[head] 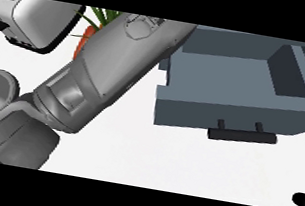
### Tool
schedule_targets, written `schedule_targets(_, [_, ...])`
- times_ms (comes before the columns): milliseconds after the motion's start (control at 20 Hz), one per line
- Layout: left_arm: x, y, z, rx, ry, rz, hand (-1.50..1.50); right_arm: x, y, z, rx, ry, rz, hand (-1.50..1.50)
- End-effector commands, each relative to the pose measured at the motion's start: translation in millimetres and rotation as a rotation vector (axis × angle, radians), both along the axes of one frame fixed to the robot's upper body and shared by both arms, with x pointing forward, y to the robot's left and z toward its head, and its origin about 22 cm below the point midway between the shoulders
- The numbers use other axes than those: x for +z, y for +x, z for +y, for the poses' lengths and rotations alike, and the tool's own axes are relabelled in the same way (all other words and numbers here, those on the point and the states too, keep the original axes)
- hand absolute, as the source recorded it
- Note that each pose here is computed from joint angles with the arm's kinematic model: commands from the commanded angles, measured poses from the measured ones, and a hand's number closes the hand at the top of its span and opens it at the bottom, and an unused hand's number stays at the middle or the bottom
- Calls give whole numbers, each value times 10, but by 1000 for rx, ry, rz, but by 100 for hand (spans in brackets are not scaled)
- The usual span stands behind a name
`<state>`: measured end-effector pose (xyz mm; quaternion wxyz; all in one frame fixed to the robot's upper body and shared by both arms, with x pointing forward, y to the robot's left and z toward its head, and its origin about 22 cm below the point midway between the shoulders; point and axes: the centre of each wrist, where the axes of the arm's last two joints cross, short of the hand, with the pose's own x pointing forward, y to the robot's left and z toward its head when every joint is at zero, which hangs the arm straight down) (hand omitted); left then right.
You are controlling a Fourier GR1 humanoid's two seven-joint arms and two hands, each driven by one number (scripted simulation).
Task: Pick up the can, place it into the drawer and close the drawer
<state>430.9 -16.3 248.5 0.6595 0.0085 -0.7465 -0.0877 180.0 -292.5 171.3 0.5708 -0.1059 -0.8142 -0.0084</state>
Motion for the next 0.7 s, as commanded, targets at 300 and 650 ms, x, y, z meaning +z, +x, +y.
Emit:
schedule_targets(300, [-10,47,-18,126,14,-32,-150,27,84,45,12,-6,-2,-150])
schedule_targets(650, [58,44,-43,135,-21,-40,-150,105,187,55,39,-186,-61,-150])
